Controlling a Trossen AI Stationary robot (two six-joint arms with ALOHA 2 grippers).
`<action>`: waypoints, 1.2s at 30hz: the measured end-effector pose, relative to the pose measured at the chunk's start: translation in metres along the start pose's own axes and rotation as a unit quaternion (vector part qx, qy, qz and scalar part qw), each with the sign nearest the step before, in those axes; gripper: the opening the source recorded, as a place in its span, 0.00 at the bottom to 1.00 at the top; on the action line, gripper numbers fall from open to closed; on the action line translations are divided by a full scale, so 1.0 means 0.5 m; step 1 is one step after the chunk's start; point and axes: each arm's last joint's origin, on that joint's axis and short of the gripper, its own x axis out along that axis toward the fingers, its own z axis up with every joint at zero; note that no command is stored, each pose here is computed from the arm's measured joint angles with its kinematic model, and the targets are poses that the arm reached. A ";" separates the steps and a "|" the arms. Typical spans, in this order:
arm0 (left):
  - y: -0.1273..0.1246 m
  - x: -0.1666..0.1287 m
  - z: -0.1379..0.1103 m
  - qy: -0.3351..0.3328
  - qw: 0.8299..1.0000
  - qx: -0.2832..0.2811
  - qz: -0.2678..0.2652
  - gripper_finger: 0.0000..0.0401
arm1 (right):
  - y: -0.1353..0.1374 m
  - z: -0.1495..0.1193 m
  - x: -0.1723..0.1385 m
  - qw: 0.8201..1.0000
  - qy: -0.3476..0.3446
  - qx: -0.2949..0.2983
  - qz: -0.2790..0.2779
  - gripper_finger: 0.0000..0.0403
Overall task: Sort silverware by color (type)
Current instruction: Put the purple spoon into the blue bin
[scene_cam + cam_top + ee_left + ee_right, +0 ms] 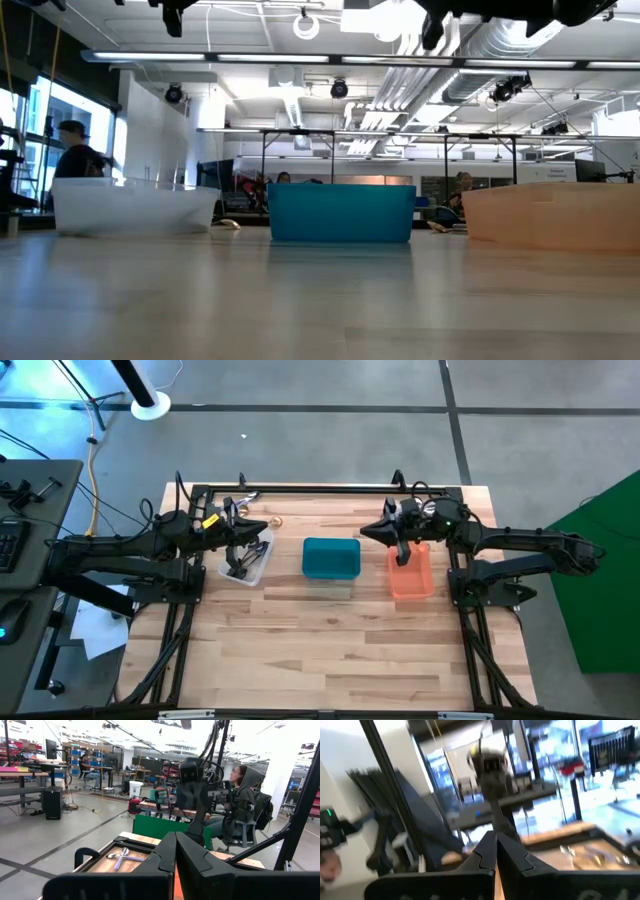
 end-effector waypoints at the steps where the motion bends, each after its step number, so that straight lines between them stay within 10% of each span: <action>1: 0.000 0.000 0.000 0.000 1.000 0.000 0.000 0.00 | 0.001 0.006 0.000 1.000 -0.017 0.003 -0.003 0.00; 14: 0.000 0.000 0.000 0.000 1.000 0.000 0.000 0.00 | -0.076 0.092 -0.009 0.938 0.081 0.100 -0.323 0.28; 23: 0.001 0.000 0.000 0.000 1.000 0.022 0.001 0.00 | -0.199 0.105 -0.055 0.790 0.253 0.163 -0.534 0.56; 30: 0.001 0.000 0.000 0.000 1.000 0.023 0.001 0.00 | -0.309 0.018 -0.124 0.651 0.350 0.259 -0.622 0.59; 36: 0.001 0.000 0.000 0.000 1.000 0.023 0.001 0.00 | -0.378 -0.028 -0.156 0.581 0.371 0.309 -0.655 0.59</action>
